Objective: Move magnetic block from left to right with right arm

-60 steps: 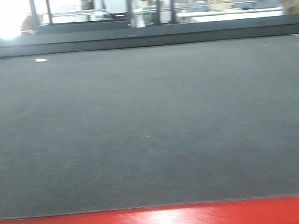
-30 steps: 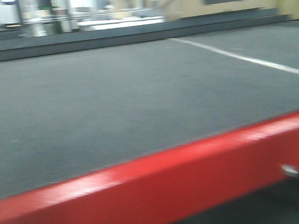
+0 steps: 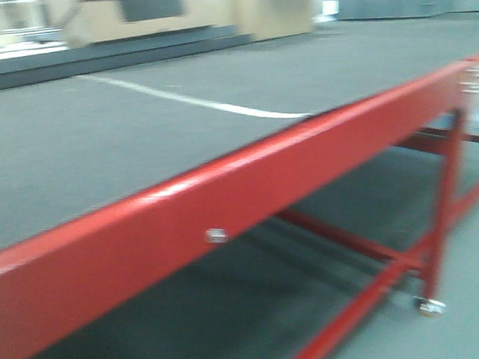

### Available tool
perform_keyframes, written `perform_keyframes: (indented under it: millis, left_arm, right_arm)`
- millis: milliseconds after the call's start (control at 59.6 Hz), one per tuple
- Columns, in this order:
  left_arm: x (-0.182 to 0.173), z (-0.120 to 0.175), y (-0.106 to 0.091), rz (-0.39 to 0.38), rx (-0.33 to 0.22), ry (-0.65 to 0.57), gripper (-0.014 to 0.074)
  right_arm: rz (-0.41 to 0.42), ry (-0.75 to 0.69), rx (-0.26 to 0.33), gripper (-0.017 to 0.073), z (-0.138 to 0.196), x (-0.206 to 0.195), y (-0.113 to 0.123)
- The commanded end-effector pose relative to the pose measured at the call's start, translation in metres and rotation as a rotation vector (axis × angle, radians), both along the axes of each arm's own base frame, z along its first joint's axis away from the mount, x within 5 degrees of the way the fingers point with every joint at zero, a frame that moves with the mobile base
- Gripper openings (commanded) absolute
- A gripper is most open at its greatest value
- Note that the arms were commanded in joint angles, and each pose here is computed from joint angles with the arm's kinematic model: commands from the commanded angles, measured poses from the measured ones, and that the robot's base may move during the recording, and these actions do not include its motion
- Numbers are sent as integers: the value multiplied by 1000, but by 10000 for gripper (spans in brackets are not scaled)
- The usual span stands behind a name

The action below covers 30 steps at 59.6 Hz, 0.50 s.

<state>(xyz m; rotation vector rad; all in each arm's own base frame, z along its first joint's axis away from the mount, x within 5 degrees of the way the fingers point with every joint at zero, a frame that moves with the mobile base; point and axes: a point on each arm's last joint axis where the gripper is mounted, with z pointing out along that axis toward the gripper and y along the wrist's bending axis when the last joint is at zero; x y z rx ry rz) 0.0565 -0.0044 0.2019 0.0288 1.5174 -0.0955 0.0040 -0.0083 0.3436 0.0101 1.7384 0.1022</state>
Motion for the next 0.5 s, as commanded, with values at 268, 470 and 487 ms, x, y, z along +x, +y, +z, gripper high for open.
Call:
perform_keyframes:
  millis: [268, 470, 487]
  left_arm:
    - [-2, 6, 0, -3, -14, -94, -116]
    - [-2, 6, 0, -3, -14, -94, -116]
    - [-2, 6, 0, -3, -14, -94, -116]
  right_arm:
    - [-1, -97, -7, 197, 15, 1, 0]
    - [-1, -97, -7, 197, 15, 1, 0]
    - [-1, -97, -7, 197, 15, 1, 0]
